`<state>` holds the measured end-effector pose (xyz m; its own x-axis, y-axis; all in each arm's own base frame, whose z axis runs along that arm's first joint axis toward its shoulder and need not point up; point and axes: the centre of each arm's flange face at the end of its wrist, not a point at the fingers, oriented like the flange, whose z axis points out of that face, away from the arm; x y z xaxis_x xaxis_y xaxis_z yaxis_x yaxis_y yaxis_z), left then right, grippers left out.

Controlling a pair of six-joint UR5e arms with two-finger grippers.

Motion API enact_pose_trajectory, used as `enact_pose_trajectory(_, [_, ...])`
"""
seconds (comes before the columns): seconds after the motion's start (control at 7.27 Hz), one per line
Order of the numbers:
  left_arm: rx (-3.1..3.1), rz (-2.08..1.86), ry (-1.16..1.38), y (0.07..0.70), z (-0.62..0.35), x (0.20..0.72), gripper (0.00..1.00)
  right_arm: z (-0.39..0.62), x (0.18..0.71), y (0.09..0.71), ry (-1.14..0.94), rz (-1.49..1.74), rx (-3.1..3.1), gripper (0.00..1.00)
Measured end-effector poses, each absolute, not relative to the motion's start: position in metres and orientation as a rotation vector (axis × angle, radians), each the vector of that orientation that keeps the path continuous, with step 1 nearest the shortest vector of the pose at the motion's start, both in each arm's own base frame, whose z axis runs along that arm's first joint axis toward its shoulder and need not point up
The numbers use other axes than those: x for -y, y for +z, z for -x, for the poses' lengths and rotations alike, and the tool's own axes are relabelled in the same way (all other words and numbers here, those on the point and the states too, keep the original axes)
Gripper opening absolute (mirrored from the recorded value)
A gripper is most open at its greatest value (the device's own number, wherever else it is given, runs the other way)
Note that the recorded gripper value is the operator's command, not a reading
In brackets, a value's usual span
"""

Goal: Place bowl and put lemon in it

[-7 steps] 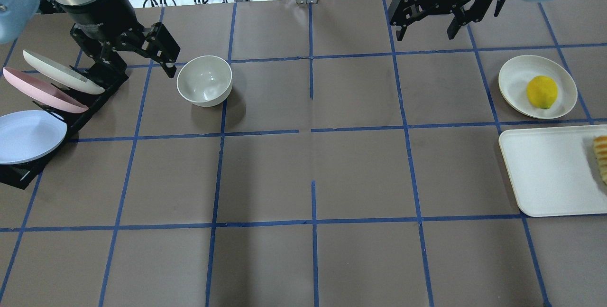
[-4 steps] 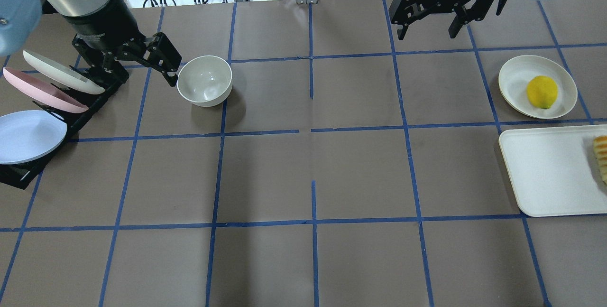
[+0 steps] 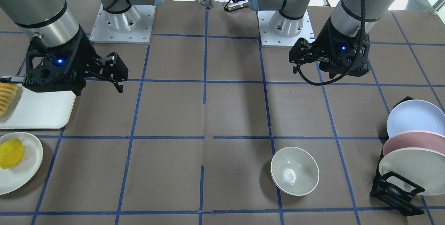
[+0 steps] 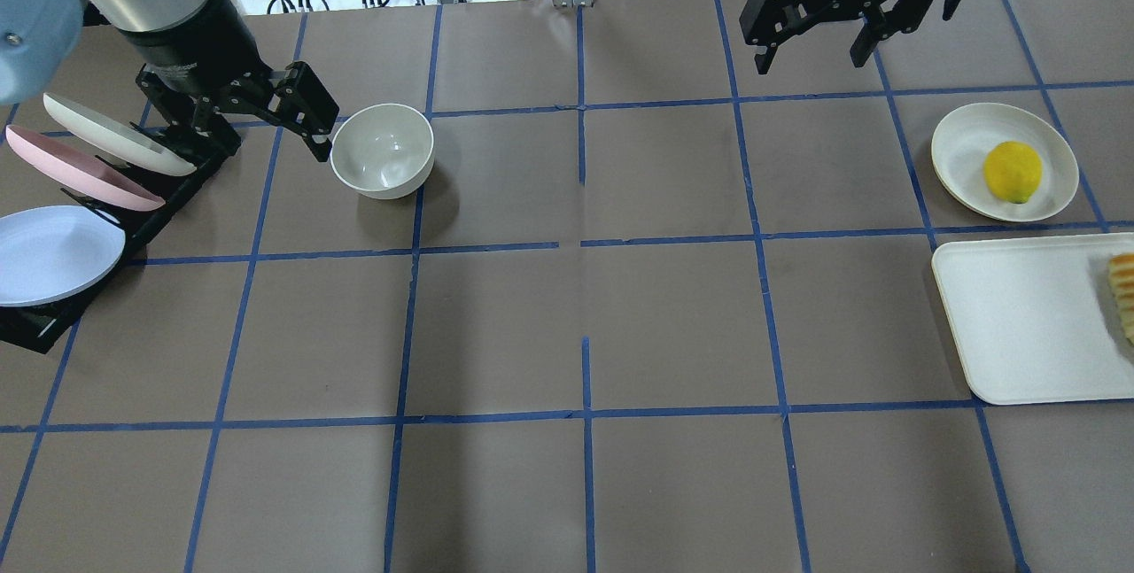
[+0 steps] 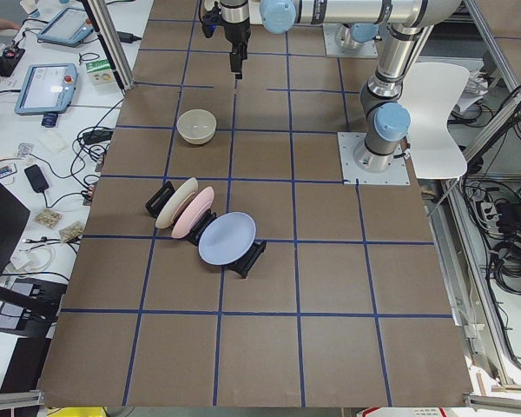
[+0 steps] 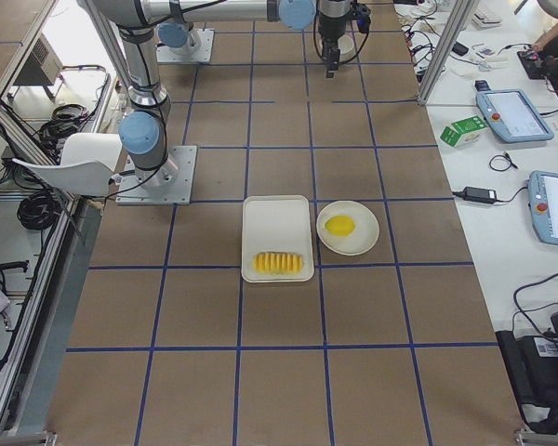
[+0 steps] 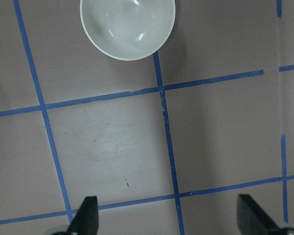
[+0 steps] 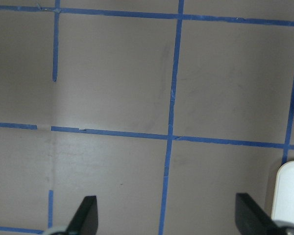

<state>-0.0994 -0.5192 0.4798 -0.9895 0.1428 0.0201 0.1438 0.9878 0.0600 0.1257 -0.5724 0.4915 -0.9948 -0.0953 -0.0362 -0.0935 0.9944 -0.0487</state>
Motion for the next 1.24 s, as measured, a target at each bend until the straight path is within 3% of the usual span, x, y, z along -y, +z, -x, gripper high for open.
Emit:
enact_pose_trajectory(0.69, [3.118, 0.177, -0.072, 0.474, 0.086, 0.542, 1.00, 0.147, 0.622, 0.404, -0.032, 0.121, -3.169, 1.00])
enact_pose_trajectory(1.24, [3.138, 0.156, 0.049, 0.407, 0.071, 0.605, 1.00, 0.198, 0.656, 0.311, 0.002, 0.142, -3.181, 1.00])
